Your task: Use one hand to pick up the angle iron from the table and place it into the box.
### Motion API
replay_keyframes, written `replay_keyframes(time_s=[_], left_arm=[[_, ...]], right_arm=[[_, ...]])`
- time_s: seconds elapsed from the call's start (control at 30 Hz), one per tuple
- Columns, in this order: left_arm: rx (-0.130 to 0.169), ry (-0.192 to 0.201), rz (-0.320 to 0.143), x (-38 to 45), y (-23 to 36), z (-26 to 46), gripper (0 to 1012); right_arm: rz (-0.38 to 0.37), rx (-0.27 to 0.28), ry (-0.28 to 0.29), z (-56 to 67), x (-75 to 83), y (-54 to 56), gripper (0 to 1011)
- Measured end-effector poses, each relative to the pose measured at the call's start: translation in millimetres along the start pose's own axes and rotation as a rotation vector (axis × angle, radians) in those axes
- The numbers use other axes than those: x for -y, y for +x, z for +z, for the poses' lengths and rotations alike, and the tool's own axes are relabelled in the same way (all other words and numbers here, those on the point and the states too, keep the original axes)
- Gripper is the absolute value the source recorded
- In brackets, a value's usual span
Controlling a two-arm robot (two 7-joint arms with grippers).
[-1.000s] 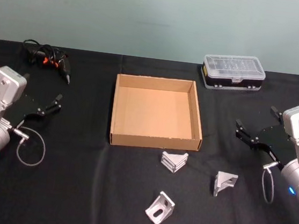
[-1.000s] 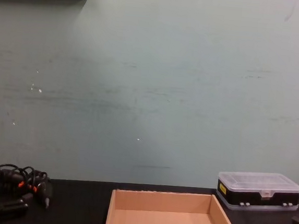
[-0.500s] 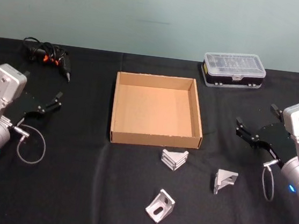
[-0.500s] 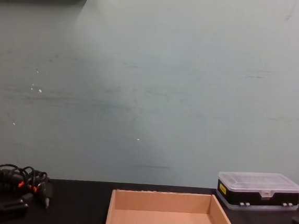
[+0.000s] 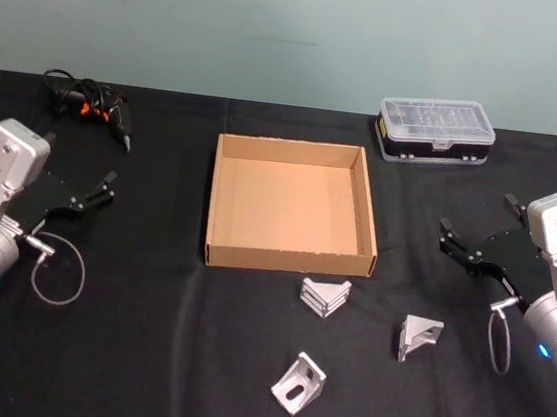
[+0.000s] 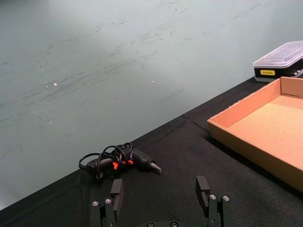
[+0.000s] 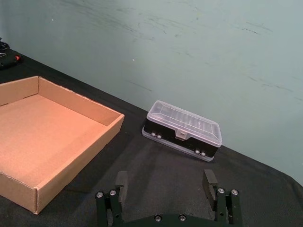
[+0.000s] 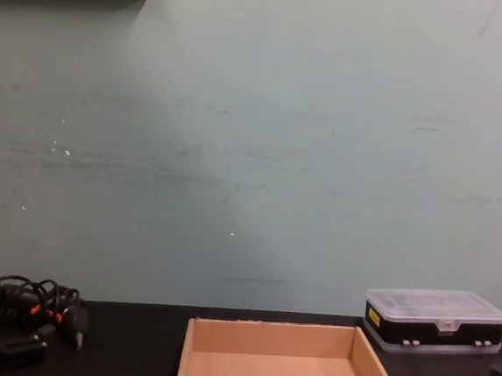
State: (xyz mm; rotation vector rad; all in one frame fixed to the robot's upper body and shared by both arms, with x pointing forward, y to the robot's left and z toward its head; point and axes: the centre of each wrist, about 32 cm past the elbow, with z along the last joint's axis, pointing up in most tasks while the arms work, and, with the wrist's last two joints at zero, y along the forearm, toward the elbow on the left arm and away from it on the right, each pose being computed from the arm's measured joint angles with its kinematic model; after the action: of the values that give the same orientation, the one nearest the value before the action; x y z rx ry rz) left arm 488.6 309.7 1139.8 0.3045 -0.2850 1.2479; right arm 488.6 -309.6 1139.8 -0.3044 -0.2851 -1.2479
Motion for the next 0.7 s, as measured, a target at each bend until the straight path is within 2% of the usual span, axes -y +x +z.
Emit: replay_keyframes(time_s=[0.5, 0.7], left_arm=[[0.0, 0.0, 0.0, 0.0, 0.0, 0.0, 1005], [0.0, 0.0, 0.0, 0.0, 0.0, 0.0, 1005]], right_arm=[[0.0, 0.0, 0.0, 0.0, 0.0, 0.0, 1004], [0.008, -0.023, -0.003, 4.4, 14.2, 6.0, 1004]])
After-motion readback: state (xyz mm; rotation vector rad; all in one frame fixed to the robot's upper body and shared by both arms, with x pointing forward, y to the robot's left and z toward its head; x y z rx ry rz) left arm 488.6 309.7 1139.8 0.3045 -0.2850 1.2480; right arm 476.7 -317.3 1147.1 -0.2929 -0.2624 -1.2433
